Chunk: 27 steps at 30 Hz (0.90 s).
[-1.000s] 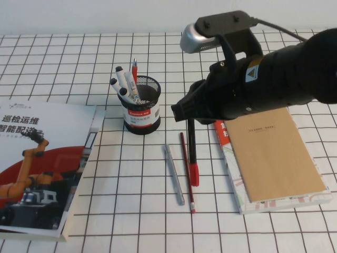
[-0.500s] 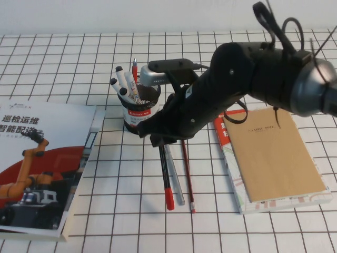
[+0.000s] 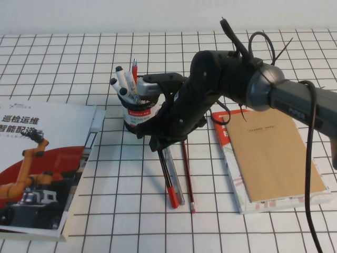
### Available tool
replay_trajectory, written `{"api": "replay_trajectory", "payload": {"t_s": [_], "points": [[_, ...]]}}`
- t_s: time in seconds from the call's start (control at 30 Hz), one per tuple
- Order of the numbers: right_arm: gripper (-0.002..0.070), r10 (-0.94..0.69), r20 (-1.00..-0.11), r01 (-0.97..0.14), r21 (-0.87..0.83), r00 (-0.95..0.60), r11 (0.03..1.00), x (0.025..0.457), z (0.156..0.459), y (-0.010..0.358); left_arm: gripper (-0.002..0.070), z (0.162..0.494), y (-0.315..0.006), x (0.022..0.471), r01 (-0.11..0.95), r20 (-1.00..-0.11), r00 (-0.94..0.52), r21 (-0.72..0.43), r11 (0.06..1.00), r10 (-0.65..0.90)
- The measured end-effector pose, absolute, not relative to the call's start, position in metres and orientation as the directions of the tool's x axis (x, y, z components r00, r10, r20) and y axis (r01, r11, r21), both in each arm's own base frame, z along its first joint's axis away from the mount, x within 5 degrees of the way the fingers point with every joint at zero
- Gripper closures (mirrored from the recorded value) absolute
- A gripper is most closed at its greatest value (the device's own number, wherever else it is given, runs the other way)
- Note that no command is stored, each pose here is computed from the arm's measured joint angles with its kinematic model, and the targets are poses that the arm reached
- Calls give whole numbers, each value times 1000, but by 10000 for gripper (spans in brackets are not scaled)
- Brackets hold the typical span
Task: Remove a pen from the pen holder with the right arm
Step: 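Take a marker out of the pen holder and lay it on the table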
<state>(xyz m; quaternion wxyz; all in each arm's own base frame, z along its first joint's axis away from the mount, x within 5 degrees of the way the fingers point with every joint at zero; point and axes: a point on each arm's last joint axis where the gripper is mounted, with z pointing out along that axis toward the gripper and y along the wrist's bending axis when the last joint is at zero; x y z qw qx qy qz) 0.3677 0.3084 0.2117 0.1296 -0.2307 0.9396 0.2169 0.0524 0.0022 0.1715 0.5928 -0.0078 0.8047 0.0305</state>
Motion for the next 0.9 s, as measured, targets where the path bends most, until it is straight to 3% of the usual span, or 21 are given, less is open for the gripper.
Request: {"api": "replay_trajectory", "payload": {"t_s": [0.47,0.73,0.9], "points": [[616,-366,-338,-478,352,-867,805,374,197,312,678,172,2,52,-49,-955,-297,40,998,24],[519,-366,-343,-478,340,-865,810,376,195,312,678,172,2,52,-49,-955,-297,40,998,24],[501,-369,-338,-477,337,-866,811,376,193,312,678,172,2,52,-49,-955,-297,40,998,24]]}}
